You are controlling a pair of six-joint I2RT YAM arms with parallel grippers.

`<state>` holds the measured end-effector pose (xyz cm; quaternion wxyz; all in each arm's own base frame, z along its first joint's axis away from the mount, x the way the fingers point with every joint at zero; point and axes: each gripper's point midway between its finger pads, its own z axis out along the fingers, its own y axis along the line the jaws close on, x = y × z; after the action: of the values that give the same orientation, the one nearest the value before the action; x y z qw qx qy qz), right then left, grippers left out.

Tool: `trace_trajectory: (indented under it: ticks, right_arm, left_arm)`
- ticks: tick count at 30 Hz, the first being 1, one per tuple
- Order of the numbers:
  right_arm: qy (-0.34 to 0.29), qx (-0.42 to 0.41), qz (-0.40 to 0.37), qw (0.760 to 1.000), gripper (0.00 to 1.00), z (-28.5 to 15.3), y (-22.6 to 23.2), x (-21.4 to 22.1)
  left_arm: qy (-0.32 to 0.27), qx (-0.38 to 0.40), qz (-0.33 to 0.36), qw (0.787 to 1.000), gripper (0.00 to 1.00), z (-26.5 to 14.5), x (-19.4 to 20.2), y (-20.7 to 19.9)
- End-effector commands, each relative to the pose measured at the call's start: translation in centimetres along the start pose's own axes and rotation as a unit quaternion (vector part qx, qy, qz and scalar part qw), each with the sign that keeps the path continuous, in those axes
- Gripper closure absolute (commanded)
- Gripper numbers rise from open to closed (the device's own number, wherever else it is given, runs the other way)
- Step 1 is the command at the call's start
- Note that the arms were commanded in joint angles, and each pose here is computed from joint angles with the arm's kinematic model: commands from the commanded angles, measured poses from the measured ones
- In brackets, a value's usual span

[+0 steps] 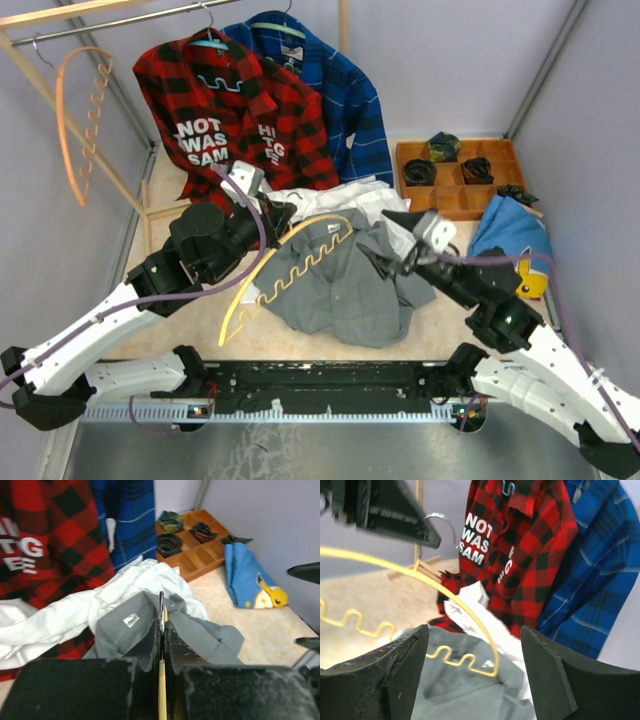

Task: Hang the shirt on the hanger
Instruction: Adjust the hanger.

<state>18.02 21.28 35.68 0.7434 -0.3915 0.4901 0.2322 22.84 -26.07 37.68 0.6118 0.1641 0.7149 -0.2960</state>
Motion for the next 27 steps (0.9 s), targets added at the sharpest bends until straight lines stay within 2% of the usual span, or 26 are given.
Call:
trace_trajectory:
  ticks: [1,5,9,12,14,19,27]
  right_arm:
    - [0.041,0.078,0.227,0.970,0.24,1.4,-2.2,-2.4]
    - [0.051,0.123,0.328,0.935,0.19,3.0,-2.9,-2.0]
    - [0.030,0.187,0.448,0.874,0.21,4.2,-3.8,-0.8]
    - [-0.007,0.188,0.533,0.825,0.25,5.6,-3.4,-0.7]
    - [-0.020,0.179,0.566,0.804,0.26,6.9,-2.8,-0.8]
    - [-0.026,0.163,0.574,0.802,0.25,10.8,0.6,-2.9]
    - [-0.074,0.128,0.614,0.776,0.26,14.8,4.2,-5.0]
  left_arm:
    - [-0.076,-0.095,-0.039,0.992,1.00,-1.3,-4.8,2.9]
    - [-0.105,-0.146,-0.063,0.982,1.00,-2.1,-6.4,4.6]
    - [-0.136,-0.206,-0.068,0.967,1.00,-2.8,-7.5,6.7]
    - [-0.157,-0.241,-0.053,0.956,1.00,-3.3,-8.3,7.9]
    - [-0.167,-0.260,-0.038,0.950,1.00,-3.5,-8.6,8.6]
    - [-0.190,-0.294,-0.019,0.936,1.00,-4.3,-9.7,9.7]
    - [-0.198,-0.305,-0.009,0.932,1.00,-4.8,-9.7,10.2]
